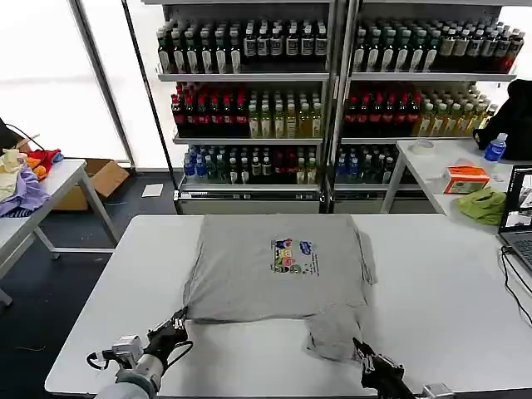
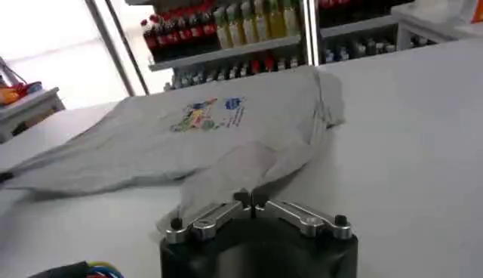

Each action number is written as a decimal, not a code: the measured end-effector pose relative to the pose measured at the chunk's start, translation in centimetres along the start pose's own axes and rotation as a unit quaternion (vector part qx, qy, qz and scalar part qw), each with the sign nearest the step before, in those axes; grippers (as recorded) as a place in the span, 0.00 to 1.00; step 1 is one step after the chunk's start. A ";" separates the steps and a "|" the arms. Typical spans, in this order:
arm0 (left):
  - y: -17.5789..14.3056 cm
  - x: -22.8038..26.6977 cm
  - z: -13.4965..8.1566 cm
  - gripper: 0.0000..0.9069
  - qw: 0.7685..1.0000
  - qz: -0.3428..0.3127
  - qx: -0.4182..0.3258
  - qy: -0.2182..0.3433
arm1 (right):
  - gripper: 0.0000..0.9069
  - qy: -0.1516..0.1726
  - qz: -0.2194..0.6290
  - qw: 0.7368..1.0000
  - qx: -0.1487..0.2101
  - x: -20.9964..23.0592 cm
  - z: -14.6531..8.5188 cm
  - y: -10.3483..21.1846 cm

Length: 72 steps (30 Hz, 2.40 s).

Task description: Fold and organize the clothes.

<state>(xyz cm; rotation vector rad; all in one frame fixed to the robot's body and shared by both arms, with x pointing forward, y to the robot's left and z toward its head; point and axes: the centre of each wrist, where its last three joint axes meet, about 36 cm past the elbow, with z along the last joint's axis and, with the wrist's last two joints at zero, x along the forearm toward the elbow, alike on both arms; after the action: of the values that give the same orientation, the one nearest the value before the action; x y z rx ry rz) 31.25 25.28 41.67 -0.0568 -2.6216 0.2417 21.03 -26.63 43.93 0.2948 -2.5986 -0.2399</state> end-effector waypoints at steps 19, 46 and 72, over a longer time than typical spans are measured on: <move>0.3 8.9 0.2 0.01 0.997 0.007 -0.041 0.067 | 0.00 -0.012 -0.059 0.998 0.016 4.2 1.3 0.3; 2.9 -0.3 -5.8 0.01 0.997 0.075 -0.005 0.019 | 0.00 -0.170 -0.020 0.985 -0.004 -9.3 -4.3 -3.0; 6.0 -8.9 -6.9 1.00 1.000 0.028 -0.013 -0.004 | 1.00 -0.122 0.061 0.990 0.039 -18.1 -6.2 -4.0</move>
<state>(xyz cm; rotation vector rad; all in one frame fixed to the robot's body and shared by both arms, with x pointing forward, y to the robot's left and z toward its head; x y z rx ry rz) 42.35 31.53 42.22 -0.1394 -2.6346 0.2275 40.15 -26.60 39.83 0.1407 -2.8614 -0.1398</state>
